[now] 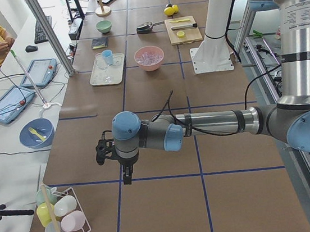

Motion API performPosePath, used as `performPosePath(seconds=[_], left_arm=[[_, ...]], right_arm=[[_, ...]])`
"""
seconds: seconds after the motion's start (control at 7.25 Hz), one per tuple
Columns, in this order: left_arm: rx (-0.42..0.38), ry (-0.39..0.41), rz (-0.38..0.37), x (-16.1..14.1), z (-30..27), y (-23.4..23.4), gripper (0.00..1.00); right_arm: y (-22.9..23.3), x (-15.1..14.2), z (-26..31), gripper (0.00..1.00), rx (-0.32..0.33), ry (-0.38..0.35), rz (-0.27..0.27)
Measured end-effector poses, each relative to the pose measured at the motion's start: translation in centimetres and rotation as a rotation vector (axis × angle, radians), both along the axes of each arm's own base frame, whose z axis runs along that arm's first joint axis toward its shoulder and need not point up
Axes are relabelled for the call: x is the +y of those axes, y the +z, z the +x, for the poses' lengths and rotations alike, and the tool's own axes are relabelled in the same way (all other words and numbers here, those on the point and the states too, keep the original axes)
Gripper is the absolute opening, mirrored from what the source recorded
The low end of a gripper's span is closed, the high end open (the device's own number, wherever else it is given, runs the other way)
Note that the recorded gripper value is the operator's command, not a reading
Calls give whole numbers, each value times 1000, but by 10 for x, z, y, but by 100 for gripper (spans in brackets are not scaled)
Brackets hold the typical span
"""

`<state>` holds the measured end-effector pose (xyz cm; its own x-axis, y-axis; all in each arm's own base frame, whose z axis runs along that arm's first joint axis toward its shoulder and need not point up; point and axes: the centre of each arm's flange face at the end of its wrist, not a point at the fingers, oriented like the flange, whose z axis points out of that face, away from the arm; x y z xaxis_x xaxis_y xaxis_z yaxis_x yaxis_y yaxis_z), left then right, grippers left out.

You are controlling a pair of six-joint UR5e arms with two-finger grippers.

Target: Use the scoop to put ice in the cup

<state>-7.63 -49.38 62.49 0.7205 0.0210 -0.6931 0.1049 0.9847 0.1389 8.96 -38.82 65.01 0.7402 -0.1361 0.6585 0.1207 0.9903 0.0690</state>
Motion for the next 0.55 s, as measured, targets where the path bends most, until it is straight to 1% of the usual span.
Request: performPosePath(seconds=[0.55], left_arm=[[0, 5, -2, 0, 2, 1, 100]], right_arm=[[0, 0, 0, 100, 0, -3, 2]])
